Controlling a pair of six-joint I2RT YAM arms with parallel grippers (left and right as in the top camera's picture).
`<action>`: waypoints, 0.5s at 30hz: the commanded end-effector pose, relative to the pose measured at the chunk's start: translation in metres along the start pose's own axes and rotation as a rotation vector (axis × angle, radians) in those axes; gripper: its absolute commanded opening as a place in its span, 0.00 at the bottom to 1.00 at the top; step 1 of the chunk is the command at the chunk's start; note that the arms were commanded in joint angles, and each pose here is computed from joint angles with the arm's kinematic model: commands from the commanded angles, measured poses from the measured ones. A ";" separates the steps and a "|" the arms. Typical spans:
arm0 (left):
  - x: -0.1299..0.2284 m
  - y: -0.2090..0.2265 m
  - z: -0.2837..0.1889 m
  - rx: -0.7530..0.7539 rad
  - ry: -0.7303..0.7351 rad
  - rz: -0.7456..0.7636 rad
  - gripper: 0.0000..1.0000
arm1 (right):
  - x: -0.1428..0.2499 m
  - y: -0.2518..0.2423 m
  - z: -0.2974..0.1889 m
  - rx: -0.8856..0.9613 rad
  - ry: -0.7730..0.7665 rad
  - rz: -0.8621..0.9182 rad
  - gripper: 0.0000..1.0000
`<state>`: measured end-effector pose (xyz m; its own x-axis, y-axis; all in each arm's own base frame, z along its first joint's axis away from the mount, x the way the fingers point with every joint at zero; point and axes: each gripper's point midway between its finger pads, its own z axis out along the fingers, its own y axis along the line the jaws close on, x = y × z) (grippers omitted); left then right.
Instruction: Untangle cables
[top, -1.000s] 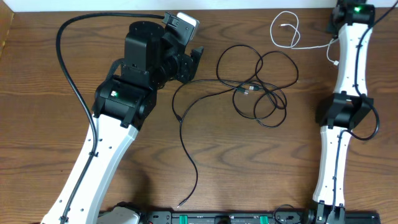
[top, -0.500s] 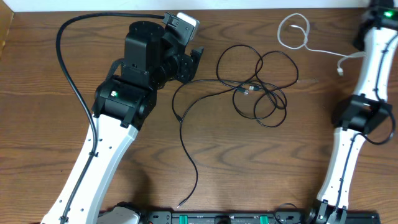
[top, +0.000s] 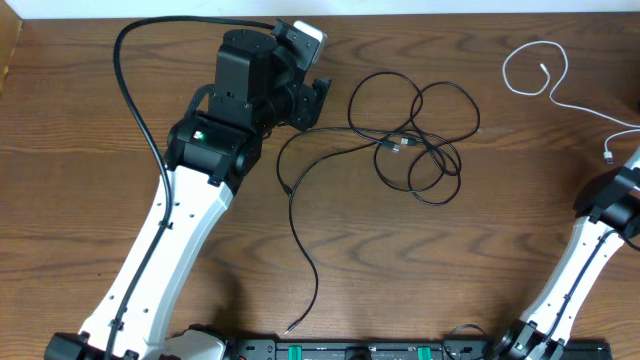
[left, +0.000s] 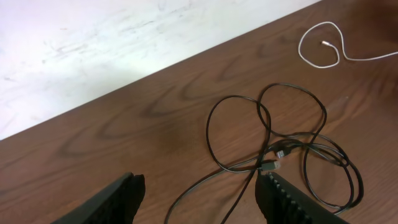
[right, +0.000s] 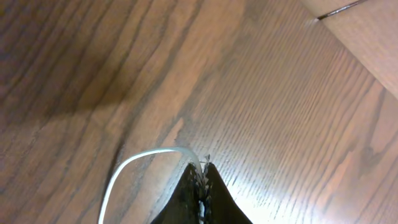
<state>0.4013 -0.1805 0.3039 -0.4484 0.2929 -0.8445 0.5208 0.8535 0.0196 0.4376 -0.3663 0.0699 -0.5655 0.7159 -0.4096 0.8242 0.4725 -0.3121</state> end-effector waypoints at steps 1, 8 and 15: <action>-0.003 0.002 -0.001 -0.005 -0.010 0.005 0.62 | -0.003 0.012 -0.015 -0.037 -0.022 0.008 0.01; -0.003 0.002 -0.001 -0.005 -0.010 0.005 0.62 | 0.001 0.064 -0.030 -0.220 -0.038 -0.100 0.01; -0.001 0.001 -0.001 -0.004 -0.002 0.004 0.62 | -0.008 0.144 -0.069 -0.514 -0.161 -0.267 0.01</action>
<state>0.4016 -0.1806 0.3043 -0.4469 0.2923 -0.8455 0.5207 0.8535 0.0199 0.5352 -0.3009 0.0726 -0.6698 0.5635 -0.4835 0.6715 0.7377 -0.0706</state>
